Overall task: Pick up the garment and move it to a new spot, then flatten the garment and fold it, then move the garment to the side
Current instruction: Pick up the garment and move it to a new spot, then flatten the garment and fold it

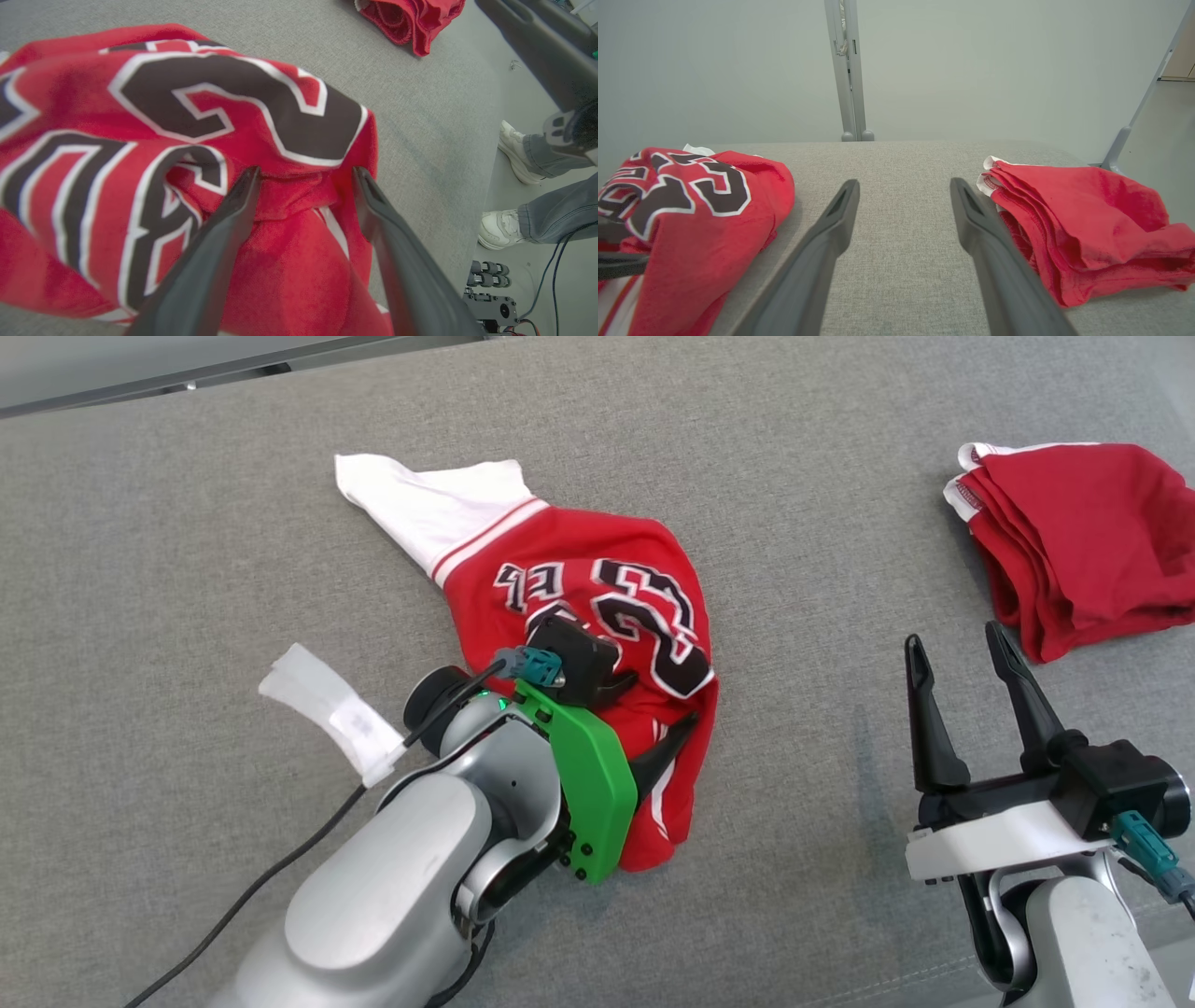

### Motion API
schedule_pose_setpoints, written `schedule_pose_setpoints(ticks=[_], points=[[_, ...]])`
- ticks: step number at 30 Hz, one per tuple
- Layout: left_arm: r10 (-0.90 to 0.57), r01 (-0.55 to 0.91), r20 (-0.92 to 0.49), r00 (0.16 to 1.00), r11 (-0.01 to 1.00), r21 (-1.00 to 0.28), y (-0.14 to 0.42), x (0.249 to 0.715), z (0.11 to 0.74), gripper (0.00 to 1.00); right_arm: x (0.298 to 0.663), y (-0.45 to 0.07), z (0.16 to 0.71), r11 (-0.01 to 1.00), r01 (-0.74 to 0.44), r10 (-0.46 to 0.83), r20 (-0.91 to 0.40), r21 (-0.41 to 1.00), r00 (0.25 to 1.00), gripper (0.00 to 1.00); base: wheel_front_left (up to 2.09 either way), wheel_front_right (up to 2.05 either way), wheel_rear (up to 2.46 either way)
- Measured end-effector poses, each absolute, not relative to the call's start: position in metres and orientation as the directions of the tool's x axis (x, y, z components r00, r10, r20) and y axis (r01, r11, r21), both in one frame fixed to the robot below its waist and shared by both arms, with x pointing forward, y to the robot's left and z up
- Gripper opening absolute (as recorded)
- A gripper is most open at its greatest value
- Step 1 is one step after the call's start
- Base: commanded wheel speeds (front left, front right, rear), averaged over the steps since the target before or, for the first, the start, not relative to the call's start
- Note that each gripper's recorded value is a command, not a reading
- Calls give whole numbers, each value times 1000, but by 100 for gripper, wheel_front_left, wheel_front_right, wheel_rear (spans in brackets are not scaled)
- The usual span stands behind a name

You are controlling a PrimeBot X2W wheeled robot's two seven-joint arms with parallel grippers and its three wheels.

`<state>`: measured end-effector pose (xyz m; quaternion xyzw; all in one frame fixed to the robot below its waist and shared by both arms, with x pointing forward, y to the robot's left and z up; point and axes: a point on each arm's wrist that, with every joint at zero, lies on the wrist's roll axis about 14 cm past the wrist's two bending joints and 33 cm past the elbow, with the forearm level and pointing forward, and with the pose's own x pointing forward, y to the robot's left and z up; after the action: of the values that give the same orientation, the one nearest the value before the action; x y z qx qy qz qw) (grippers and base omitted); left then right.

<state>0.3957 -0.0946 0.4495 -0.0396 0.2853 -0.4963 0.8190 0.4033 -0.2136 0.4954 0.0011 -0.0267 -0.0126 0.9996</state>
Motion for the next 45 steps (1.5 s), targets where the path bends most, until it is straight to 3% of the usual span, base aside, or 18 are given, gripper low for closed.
schedule_pose_setpoints(ticks=[11, 13, 17, 26, 33, 40, 42, 45], points=[[-877, 741, -376, 299, 462, -488, -69, 362, 469, 100, 405, -206, 497, 1000, 3, -3, 60, 3, 998, 100, 0, 0, 0], [-865, 704, -359, 351, 496, -507, -55, 379, 479, 100, 406, -205, 496, 1000, 2, -2, 58, 3, 998, 100, 0, 0, 0], [-762, 599, -344, 549, 646, -474, -15, 444, 493, 100, 408, -202, 488, 1000, -7, 7, 38, 5, 999, 100, 0, 0, 0], [-581, 394, -480, 657, 808, -438, 34, 531, 453, 100, 421, -197, 479, 1000, -27, 27, 19, 2, 999, 100, 0, 0, 0], [-475, 291, -600, 643, 877, -382, 48, 576, 406, 100, 417, -209, 463, 1000, 6, -6, -32, -12, 999, 100, 0, 0, 0], [-487, 299, -662, 569, 873, -384, 33, 583, 366, 100, 405, -229, 455, 998, 66, -67, -69, -24, 995, 100, 0, 0, 0], [-511, 316, -659, 552, 859, -402, 26, 582, 363, 0, 403, -233, 455, 996, 80, -82, -74, -28, 994, 100, 0, 0, 0], [-556, 368, -642, 528, 831, -418, 15, 577, 367, 0, 400, -240, 457, 995, 99, -101, -70, -29, 992, 100, 0, 0, 0]])
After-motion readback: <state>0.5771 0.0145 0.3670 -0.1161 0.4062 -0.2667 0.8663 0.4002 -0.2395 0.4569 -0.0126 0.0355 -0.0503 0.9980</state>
